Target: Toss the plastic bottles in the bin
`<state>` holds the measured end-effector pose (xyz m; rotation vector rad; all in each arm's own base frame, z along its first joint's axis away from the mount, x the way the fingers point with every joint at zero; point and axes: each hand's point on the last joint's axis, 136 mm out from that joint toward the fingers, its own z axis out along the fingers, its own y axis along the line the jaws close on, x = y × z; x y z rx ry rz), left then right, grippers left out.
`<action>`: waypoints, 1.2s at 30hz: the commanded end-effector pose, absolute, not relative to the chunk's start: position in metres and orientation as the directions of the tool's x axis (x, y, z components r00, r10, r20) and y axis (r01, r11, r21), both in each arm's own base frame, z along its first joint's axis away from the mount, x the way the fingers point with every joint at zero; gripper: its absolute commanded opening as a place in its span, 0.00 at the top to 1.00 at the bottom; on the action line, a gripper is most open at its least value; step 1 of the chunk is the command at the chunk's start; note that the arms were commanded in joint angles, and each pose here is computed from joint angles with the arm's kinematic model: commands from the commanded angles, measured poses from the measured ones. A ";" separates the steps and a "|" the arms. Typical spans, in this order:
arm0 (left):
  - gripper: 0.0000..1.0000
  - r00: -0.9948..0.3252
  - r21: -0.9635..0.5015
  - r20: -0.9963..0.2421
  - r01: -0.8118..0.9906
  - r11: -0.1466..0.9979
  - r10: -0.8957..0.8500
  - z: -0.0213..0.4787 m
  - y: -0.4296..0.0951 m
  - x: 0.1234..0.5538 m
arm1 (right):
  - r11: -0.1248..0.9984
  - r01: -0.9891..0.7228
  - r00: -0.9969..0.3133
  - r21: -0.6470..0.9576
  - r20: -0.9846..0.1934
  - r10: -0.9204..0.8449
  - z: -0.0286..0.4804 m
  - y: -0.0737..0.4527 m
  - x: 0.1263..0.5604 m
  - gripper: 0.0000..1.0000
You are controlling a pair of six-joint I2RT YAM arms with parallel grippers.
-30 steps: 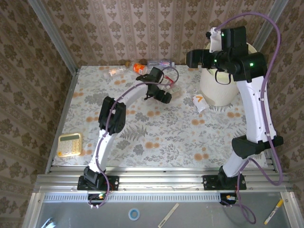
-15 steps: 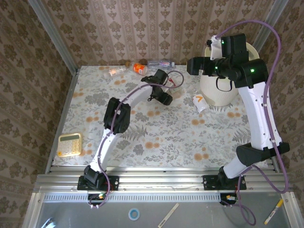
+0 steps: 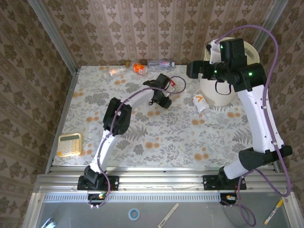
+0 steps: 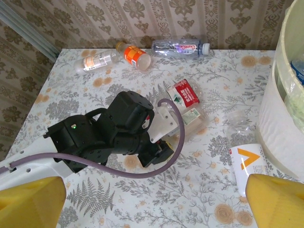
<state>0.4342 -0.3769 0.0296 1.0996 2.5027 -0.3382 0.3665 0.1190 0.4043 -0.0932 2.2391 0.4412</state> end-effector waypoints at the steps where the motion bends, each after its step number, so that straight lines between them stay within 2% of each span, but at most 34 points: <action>1: 0.71 -0.591 -0.061 -0.471 0.762 0.644 0.655 0.052 -0.383 0.426 | 0.924 -0.227 -0.629 0.307 -0.771 0.102 0.413 0.122 0.361 0.01; 8: 0.85 -0.562 -0.100 -0.564 0.774 0.626 0.605 0.083 -0.390 0.411 | 0.919 -0.222 -0.643 0.325 -0.758 0.113 0.405 0.123 0.359 0.01; 11: 0.87 -0.529 -0.120 -0.619 0.794 0.596 0.581 0.100 -0.393 0.400 | 0.915 -0.219 -0.646 0.338 -0.754 0.124 0.402 0.122 0.358 0.01; 16: 0.89 -0.484 -0.142 -0.689 0.820 0.554 0.539 0.126 -0.397 0.387 | 0.912 -0.199 -0.663 0.358 -0.735 0.144 0.394 0.120 0.357 0.01; 23: 0.90 -0.373 -0.173 -0.821 0.884 0.433 0.432 0.181 -0.415 0.361 | 0.910 -0.139 -0.723 0.390 -0.668 0.176 0.372 0.115 0.353 0.00; 29: 0.90 -0.316 -0.193 -0.884 0.918 0.347 0.345 0.222 -0.429 0.341 | 0.916 -0.017 -0.793 0.400 -0.564 0.231 0.340 0.101 0.355 0.00; 36: 0.90 -0.253 -0.191 -0.932 0.952 0.239 0.260 0.266 -0.447 0.315 | 0.890 0.038 -0.801 0.454 -0.519 0.298 0.321 0.099 0.363 0.00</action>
